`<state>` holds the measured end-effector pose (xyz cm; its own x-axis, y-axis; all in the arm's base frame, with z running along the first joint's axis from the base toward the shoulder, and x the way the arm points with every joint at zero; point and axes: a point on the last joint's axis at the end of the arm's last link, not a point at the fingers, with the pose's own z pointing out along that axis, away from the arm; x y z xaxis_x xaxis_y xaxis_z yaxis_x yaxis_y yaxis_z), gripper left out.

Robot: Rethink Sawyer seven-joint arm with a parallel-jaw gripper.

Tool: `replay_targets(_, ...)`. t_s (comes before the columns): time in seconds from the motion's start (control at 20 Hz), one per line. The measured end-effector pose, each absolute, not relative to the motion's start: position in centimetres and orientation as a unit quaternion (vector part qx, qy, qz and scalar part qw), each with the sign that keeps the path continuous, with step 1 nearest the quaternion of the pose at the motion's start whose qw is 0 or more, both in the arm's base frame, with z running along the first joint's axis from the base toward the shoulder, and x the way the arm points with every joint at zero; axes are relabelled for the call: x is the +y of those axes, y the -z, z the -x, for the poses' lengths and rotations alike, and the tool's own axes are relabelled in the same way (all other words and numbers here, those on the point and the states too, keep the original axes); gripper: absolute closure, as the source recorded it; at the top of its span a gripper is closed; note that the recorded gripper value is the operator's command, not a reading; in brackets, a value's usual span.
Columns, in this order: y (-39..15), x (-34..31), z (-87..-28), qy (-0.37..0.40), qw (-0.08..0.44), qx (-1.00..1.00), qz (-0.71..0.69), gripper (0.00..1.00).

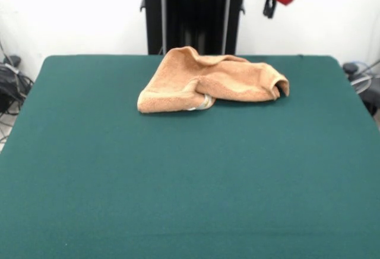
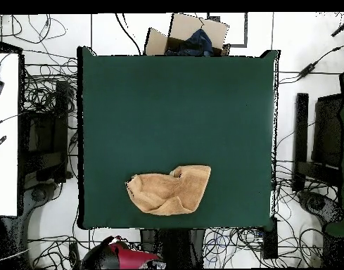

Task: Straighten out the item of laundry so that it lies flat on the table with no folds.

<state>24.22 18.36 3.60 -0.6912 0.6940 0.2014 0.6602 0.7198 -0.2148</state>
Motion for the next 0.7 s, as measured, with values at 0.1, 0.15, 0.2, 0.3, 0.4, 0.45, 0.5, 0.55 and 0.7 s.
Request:
replay_targets(0.1, -4.3, 18.0, -24.9, -0.065, 0.139, -0.917, 0.369, 1.00)
replay_targets(0.15, -4.9, 17.6, -25.6, -0.068, 0.141, -0.917, 0.368, 1.00)
replay_targets(0.2, -5.3, 17.3, -26.1, -0.069, 0.141, -0.918, 0.366, 1.00)
replay_targets(0.3, -6.0, 16.9, -27.3, -0.068, 0.136, -0.921, 0.358, 1.00)
replay_targets(0.4, -6.5, 16.5, -28.5, -0.066, 0.127, -0.927, 0.348, 1.00)
replay_targets(0.45, -6.7, 16.4, -29.1, -0.064, 0.119, -0.930, 0.342, 1.00)
replay_targets(0.5, -6.8, 16.3, -29.8, -0.062, 0.111, -0.934, 0.335, 1.00)
replay_targets(0.55, -6.9, 16.2, -30.3, -0.060, 0.104, -0.937, 0.329, 1.00)
replay_targets(0.7, -6.9, 15.9, -32.0, -0.053, 0.083, -0.945, 0.311, 1.00)
